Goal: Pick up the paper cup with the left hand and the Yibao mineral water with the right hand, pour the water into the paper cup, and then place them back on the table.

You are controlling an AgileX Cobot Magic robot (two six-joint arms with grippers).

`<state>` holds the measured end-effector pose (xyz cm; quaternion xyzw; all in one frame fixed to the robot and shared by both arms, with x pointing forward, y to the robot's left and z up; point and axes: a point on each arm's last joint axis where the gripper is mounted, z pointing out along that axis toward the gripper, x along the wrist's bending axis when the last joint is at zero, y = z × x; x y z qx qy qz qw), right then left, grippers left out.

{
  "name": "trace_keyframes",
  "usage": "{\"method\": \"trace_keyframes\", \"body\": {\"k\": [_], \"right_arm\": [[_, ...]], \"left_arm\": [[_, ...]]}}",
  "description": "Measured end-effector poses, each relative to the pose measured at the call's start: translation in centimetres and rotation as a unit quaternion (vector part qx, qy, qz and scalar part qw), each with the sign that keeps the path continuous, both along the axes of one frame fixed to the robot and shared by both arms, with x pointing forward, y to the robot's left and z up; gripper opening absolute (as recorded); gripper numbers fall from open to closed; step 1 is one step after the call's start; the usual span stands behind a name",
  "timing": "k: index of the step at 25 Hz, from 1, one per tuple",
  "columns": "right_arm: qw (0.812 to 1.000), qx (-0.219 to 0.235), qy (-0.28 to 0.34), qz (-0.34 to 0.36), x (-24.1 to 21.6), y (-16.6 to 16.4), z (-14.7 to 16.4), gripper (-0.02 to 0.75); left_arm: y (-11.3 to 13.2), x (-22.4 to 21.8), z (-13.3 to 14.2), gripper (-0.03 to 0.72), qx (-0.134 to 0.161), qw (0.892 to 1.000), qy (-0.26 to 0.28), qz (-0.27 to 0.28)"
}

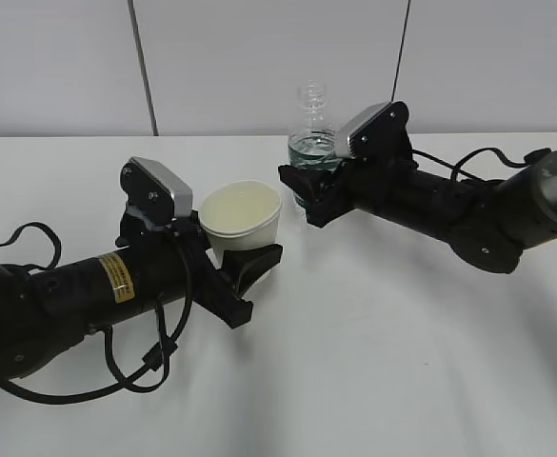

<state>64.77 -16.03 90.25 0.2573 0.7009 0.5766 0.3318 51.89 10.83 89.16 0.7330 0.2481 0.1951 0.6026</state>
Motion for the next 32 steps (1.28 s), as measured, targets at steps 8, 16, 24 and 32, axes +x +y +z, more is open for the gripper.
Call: {"method": "trace_keyframes", "body": {"k": [8,16,24,32], "right_arm": [[0.997,-0.057,-0.035,0.034,0.0,1.6,0.3,0.488],[0.987,-0.117,-0.094,0.058,-0.2,2.1,-0.4,0.488],[0.969,-0.17,-0.166,0.073,-0.3,2.2,-0.6,0.488],[0.944,-0.205,-0.246,0.075,-0.1,2.4,0.2,0.488]], "left_arm": [[0.1,0.0,-0.5,0.402,0.021,1.0,0.015,0.003],[0.2,0.0,-0.7,0.402,0.034,0.999,0.025,0.007],[0.4,0.1,-1.0,0.402,0.045,0.998,0.036,0.018],[0.3,0.1,-0.7,0.402,0.031,0.999,0.026,0.016]]}}
